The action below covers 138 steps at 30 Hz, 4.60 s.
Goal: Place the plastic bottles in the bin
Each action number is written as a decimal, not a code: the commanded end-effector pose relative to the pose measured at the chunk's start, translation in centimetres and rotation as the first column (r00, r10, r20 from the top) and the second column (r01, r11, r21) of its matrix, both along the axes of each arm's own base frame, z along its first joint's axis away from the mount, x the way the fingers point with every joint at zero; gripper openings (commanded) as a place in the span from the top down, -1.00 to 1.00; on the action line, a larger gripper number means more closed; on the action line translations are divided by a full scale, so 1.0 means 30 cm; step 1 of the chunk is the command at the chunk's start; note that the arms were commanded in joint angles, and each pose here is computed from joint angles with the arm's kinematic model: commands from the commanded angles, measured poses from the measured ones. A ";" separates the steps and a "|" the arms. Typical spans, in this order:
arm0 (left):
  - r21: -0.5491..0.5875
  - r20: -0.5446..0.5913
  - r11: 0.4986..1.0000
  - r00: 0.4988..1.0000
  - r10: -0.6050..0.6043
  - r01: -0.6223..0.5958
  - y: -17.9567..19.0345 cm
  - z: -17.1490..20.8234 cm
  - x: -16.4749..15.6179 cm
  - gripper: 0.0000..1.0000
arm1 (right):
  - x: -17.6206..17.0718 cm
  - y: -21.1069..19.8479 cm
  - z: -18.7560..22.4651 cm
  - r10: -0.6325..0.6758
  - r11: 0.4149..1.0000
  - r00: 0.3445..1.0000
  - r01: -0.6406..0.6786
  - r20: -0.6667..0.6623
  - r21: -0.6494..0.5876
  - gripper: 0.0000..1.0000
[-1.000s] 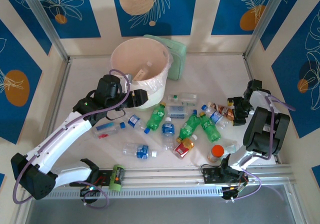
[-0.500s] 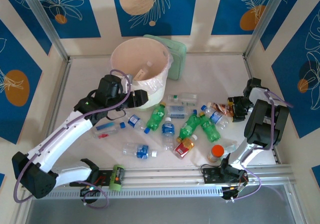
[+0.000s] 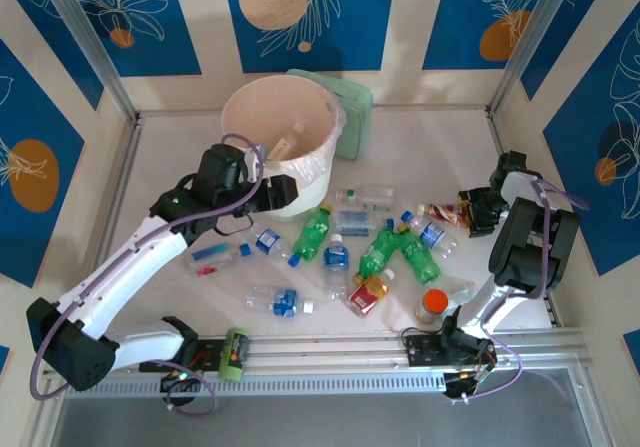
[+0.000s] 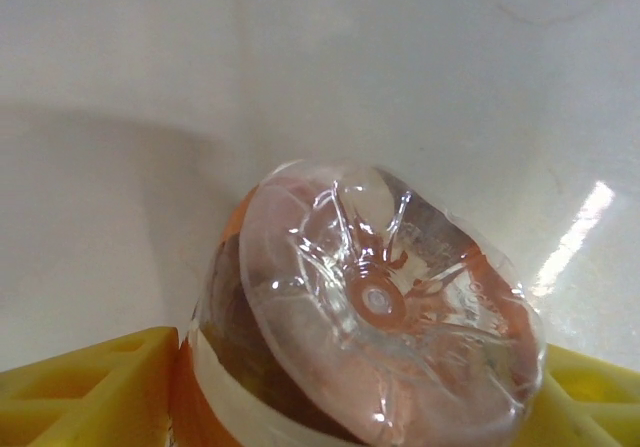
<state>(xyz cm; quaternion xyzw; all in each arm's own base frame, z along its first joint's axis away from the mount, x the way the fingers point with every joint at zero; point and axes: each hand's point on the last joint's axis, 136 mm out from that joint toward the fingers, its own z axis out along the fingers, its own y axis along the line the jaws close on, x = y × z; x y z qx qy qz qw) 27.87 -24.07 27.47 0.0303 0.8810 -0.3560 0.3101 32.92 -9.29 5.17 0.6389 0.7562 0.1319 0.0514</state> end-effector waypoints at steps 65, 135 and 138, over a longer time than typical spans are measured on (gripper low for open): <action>-0.203 0.287 0.847 0.857 -0.429 0.492 -0.331 0.368 -0.117 -0.45 | -0.163 1.171 1.152 0.719 0.470 0.066 -0.779 0.692 -0.415 -0.42; 0.108 0.195 0.978 0.969 0.154 -0.177 0.041 0.255 0.580 -0.58 | -0.293 0.753 0.654 0.734 0.664 0.561 -0.709 0.383 -0.236 -0.74; 0.097 0.215 0.978 0.964 0.159 -0.183 0.047 0.286 0.570 -0.64 | -0.319 0.733 0.613 0.744 0.661 0.583 -0.713 0.326 -0.234 -0.74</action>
